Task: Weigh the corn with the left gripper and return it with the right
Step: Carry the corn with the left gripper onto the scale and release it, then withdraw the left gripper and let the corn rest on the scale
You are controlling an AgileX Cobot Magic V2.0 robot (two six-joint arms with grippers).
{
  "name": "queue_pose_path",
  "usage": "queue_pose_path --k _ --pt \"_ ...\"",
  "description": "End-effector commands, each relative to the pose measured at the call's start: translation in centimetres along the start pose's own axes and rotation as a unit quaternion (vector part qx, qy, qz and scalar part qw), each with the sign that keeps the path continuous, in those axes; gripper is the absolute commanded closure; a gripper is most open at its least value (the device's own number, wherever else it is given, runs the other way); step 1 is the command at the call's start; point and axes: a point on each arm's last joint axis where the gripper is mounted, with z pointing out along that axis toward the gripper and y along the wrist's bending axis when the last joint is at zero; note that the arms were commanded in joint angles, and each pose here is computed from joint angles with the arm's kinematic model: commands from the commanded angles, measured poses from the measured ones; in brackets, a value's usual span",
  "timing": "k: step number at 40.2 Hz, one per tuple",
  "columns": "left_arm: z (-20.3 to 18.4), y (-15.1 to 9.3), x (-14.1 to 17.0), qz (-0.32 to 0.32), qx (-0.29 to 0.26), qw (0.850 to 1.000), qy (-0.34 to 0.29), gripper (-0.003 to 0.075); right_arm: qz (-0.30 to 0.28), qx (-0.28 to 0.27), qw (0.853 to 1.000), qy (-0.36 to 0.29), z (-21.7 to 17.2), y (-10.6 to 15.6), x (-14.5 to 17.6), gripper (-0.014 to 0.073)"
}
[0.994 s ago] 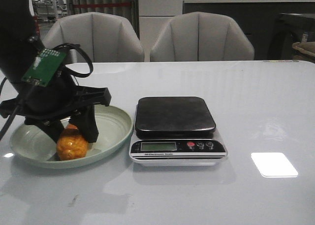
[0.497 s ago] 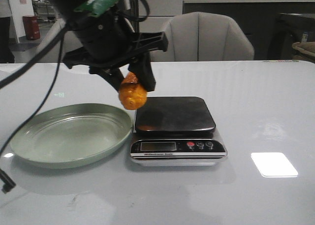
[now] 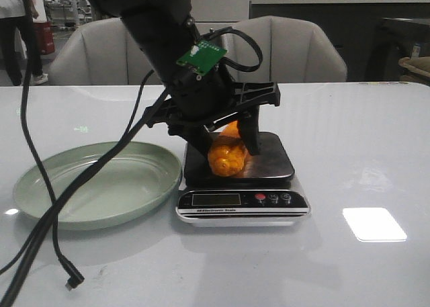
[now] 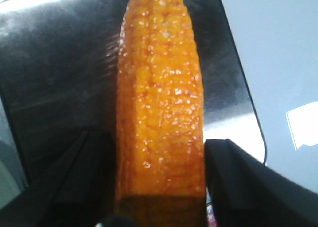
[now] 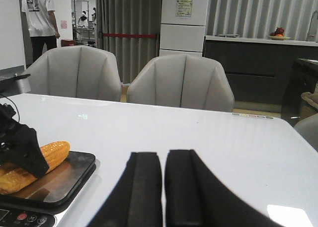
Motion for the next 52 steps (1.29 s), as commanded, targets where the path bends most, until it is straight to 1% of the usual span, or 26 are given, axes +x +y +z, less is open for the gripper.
queue_pose_path --k 1,5,9,17,25,32,35,36,40,45,52 --pt "-2.7 -1.6 -1.9 -0.009 0.034 0.998 -0.059 0.0146 -0.010 -0.002 0.999 -0.044 -0.2 0.1 -0.6 0.0397" --pt "-3.1 -1.7 -2.1 -0.008 0.036 0.998 -0.059 0.0157 -0.010 -0.002 0.999 -0.044 -0.2 0.1 -0.6 0.0397" --pt "-4.3 -1.8 -2.6 -0.007 0.038 0.997 -0.068 0.0157 -0.010 -0.002 0.999 -0.044 -0.2 0.1 -0.6 0.0397" --pt "-8.2 -2.0 -2.6 0.029 0.027 0.995 -0.091 0.0157 -0.010 -0.002 0.999 -0.044 -0.2 0.1 -0.6 0.0397" --pt "-13.3 -1.4 -0.9 0.067 0.015 0.988 -0.136 0.0157 -0.010 -0.002 0.999 -0.044 -0.2 0.1 -0.6 0.0397" --pt "-18.0 -0.4 2.0 0.094 0.008 0.980 -0.174 0.0157 -0.010 -0.002 0.999 -0.044 -0.2 0.1 -0.6 0.0397" --pt "-20.3 0.1 3.4 0.108 0.006 0.974 -0.197 0.0157 -0.010 -0.002 0.999 -0.044 -0.2 0.1 -0.6 0.0397" --pt "-22.0 0.6 4.8 0.117 0.004 0.971 -0.210 0.0157 -0.010 -0.002 0.999 -0.044 -0.2 0.1 -0.6 0.0397" --pt "-24.4 1.6 7.2 0.133 0.000 0.963 -0.234 0.0157 -0.010 -0.002 0.999 -0.044 -0.2 0.1 -0.6 0.0397" --pt "-26.5 2.8 10.1 0.149 -0.006 0.955 -0.257 0.0157 -0.010 -0.002 0.999 -0.044 -0.2 0.1 -0.6 0.0397" --pt "-28.9 4.8 14.2 0.172 -0.012 0.938 -0.301 0.0157 -0.010 -0.002 0.999 -0.044 -0.2 0.1 -0.6 0.0397"
